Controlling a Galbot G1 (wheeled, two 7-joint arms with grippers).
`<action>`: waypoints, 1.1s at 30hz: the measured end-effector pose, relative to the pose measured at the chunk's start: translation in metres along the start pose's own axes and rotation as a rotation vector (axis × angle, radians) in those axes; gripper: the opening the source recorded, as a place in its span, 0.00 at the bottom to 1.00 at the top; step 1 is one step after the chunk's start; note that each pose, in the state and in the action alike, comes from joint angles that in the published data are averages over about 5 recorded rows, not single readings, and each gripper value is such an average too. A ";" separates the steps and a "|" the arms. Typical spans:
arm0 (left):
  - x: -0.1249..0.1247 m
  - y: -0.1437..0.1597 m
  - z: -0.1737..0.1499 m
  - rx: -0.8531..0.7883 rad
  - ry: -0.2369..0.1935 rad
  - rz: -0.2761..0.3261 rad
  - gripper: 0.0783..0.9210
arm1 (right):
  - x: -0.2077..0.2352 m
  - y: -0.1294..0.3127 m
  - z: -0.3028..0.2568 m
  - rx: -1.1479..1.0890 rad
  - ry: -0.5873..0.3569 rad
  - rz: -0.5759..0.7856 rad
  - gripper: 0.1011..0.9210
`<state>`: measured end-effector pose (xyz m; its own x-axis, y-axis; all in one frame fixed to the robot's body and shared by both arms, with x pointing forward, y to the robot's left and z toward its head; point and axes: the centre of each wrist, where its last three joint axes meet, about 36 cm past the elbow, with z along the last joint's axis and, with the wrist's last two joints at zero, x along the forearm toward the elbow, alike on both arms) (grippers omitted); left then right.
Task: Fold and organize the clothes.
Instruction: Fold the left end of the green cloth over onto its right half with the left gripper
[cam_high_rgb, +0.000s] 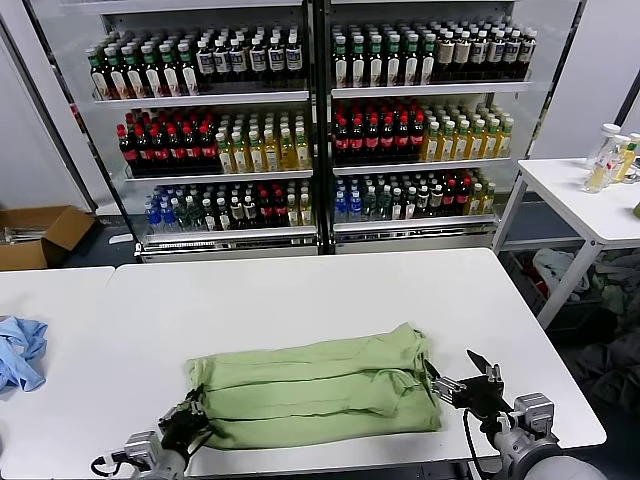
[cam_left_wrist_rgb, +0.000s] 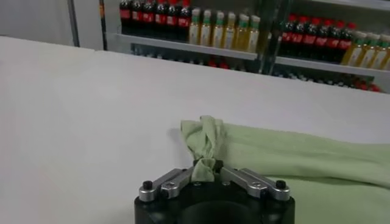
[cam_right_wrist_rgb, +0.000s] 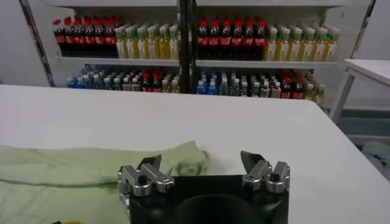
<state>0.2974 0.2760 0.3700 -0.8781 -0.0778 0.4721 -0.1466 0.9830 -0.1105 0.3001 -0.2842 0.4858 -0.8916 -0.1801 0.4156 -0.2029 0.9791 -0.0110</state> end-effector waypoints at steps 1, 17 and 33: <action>-0.001 0.005 -0.004 0.000 -0.005 -0.009 0.02 | 0.000 0.000 0.000 -0.001 -0.001 -0.001 0.88; 0.001 0.133 -0.095 0.027 -0.133 -0.196 0.02 | 0.001 0.003 -0.007 0.002 -0.012 -0.026 0.88; 0.040 0.046 -0.115 0.324 -0.119 0.254 0.02 | -0.003 0.001 -0.007 0.015 -0.003 -0.033 0.88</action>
<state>0.3079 0.3367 0.4843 -0.9484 0.1231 0.2921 -0.0373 0.8718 -0.4884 0.3057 -0.2817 0.4905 -0.8853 -0.2127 0.4134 -0.2383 0.9711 -0.0105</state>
